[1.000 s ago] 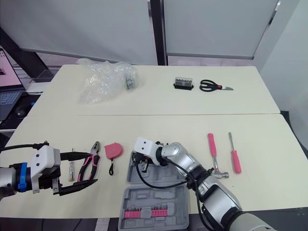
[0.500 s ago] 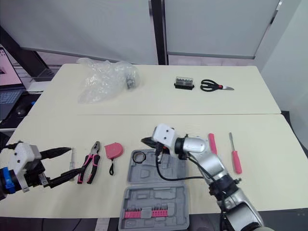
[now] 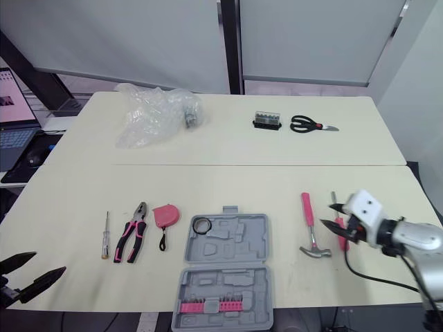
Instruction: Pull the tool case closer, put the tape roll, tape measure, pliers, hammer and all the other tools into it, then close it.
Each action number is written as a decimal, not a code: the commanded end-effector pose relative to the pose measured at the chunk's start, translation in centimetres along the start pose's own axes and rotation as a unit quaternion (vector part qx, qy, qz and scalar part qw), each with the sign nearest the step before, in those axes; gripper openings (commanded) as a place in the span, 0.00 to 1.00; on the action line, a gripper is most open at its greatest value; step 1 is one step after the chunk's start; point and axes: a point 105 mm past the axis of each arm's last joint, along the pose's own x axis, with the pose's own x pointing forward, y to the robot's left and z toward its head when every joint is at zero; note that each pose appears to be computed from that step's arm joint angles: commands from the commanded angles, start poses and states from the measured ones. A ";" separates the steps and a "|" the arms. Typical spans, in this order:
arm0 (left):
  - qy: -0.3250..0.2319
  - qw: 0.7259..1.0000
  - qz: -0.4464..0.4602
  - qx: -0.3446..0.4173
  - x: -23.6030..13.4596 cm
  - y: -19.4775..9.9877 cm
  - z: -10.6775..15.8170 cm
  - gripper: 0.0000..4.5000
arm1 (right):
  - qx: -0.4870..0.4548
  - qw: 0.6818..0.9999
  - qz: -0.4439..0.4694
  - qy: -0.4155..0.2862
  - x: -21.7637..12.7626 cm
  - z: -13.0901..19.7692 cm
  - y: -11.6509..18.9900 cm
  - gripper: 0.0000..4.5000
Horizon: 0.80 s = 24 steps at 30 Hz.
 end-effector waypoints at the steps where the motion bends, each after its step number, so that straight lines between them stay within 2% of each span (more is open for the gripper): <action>1: -0.002 1.000 0.009 0.006 -0.3 0.3 0.1 1.00 | -0.025 0.999 -0.008 0.030 -3.1 -1.7 -1.4 0.80; 4: 0.004 1.000 0.011 -0.001 -0.3 0.3 -0.4 1.00 | -0.025 0.998 -0.004 0.063 -4.5 -3.8 -1.7 0.99; 11: 0.007 1.000 0.013 -0.005 -0.2 0.1 -0.6 1.00 | -0.023 0.997 0.001 0.074 -4.9 -5.7 -1.5 0.99; 24: 0.005 1.000 0.009 0.000 0.0 -0.5 0.2 1.00 | -0.034 0.996 0.007 0.076 -4.5 -6.0 -1.6 0.99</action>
